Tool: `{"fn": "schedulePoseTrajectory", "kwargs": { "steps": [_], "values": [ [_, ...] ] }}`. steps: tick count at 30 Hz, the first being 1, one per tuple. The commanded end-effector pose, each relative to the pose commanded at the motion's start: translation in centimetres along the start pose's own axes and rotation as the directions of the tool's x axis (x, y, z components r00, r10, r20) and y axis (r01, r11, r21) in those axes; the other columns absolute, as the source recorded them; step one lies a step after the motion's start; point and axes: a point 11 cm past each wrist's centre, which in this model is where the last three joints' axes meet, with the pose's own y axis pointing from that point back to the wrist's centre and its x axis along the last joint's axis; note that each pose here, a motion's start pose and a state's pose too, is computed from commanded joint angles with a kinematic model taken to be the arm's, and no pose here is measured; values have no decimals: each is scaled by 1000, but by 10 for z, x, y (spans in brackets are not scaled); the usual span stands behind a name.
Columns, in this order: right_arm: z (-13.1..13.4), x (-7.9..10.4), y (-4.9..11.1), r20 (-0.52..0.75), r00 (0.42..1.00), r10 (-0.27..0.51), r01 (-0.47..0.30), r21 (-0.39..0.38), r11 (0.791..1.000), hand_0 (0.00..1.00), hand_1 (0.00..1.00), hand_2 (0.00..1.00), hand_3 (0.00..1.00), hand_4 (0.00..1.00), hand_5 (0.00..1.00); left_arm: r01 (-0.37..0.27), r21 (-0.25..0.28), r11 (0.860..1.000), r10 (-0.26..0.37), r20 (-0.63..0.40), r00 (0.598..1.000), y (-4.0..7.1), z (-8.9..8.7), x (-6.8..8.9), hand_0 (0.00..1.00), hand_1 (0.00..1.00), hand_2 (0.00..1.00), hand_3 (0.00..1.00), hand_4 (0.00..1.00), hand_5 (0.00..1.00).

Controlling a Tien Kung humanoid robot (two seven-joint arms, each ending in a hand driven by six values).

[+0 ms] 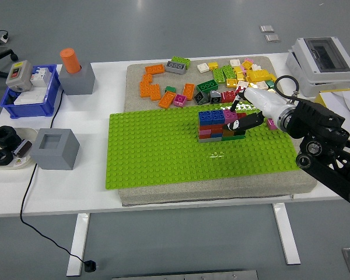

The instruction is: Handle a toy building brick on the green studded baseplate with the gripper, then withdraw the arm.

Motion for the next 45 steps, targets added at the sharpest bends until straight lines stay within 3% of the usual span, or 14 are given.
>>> {"fn": "schedulePoseTrajectory", "kwargs": {
  "steps": [6, 7, 12, 14, 18, 19, 24, 25, 30, 31, 39, 45],
  "values": [
    [-3, 10, 4, 20, 999, 28, -29, 23, 999, 919, 869, 893, 582, 929, 417, 0, 6, 1000, 0, -9, 1000, 0, -3, 0, 630, 587, 549, 577, 610, 233],
    [-5, 12, 6, 24, 999, 38, -39, 32, 999, 918, 855, 881, 628, 927, 416, 0, 6, 1000, 0, -10, 1000, 0, -4, 0, 629, 587, 549, 577, 610, 231],
    [1, 25, 15, 81, 990, 112, -117, 60, 991, 918, 855, 881, 628, 927, 416, -4, 4, 1000, 4, -16, 1000, 0, -4, 2, 629, 587, 549, 577, 610, 231],
    [9, 28, 19, 112, 983, 143, -150, 56, 987, 859, 803, 842, 653, 907, 376, -6, 4, 1000, 6, -19, 1000, 0, -5, 2, 629, 587, 549, 577, 609, 230],
    [34, 29, 27, 186, 960, 209, -217, 22, 976, 859, 803, 842, 653, 907, 376, -8, 18, 1000, 9, -24, 1000, 0, -13, 3, 629, 587, 549, 577, 609, 230],
    [39, 29, 29, 207, 952, 225, -233, 13, 972, 773, 770, 814, 661, 813, 258, -9, 23, 1000, 10, -26, 1000, 0, -16, 4, 629, 587, 549, 578, 609, 229],
    [75, 19, 41, 333, 889, 314, -310, -65, 948, 773, 770, 814, 661, 813, 258, -12, 58, 998, 14, -33, 999, 1, -35, 5, 629, 587, 549, 578, 609, 229],
    [79, 17, 43, 344, 882, 322, -315, -77, 946, 735, 751, 799, 662, 774, 208, -12, 61, 998, 14, -34, 999, 2, -37, 4, 629, 587, 550, 580, 609, 230],
    [116, 2, 57, 401, 832, 384, -340, -179, 923, 735, 751, 799, 662, 774, 208, -9, 79, 997, 12, -33, 999, 2, -47, 3, 629, 587, 550, 580, 609, 230],
    [121, 1, 60, 404, 825, 395, -344, -194, 919, 715, 743, 790, 662, 748, 171, -10, 80, 997, 12, -32, 999, 2, -48, 3, 629, 587, 549, 581, 609, 232],
    [135, -1, 60, 380, 820, 429, -362, -236, 902, 701, 736, 786, 657, 733, 153, -15, 84, 996, 16, -13, 1000, 3, -50, 7, 629, 587, 549, 581, 609, 233],
    [134, 2, 48, 236, 893, 384, -334, -225, 915, 703, 740, 790, 658, 694, 103, -23, 90, 996, 24, -1, 1000, 3, -54, 12, 629, 587, 549, 581, 609, 235]
  ]
}}
